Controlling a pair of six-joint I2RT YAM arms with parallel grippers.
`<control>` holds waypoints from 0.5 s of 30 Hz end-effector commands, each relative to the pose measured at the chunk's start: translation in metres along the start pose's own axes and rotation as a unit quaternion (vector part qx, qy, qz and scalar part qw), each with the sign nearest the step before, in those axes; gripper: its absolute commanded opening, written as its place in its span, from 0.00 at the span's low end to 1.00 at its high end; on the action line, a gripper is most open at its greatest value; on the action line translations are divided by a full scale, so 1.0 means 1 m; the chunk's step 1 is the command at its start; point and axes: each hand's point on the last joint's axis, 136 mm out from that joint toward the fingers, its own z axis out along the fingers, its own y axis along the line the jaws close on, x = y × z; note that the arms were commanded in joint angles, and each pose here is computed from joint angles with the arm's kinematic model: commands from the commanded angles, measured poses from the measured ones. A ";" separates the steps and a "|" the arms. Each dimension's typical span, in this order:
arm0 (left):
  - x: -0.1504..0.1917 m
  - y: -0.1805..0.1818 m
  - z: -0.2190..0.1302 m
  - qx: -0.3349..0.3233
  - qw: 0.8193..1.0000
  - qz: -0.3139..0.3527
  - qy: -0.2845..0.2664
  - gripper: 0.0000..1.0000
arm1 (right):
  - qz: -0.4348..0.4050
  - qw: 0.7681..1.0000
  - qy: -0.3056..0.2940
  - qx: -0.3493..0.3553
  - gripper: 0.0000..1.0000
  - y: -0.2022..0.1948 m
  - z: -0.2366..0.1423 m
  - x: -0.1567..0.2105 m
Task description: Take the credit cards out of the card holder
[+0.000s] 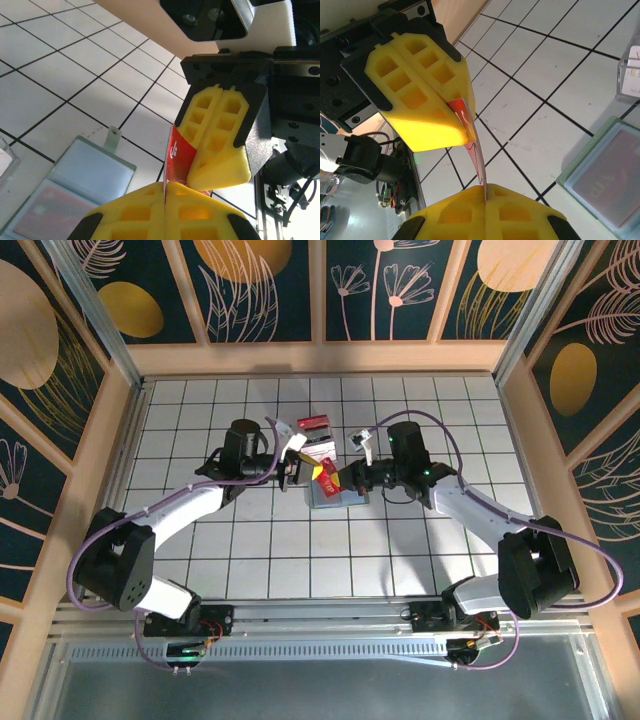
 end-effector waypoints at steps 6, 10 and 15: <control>-0.016 -0.002 -0.012 -0.034 0.996 -0.034 -0.074 0.00 | -0.061 0.991 -0.121 -0.008 0.31 0.019 -0.018 -0.053; -0.034 0.002 -0.031 -0.072 0.983 -0.068 -0.156 0.00 | -0.041 0.978 -0.199 0.041 0.42 0.008 -0.038 -0.068; -0.051 0.004 -0.057 -0.100 0.959 -0.102 -0.244 0.00 | 0.014 0.953 -0.294 0.068 0.46 -0.003 -0.063 -0.076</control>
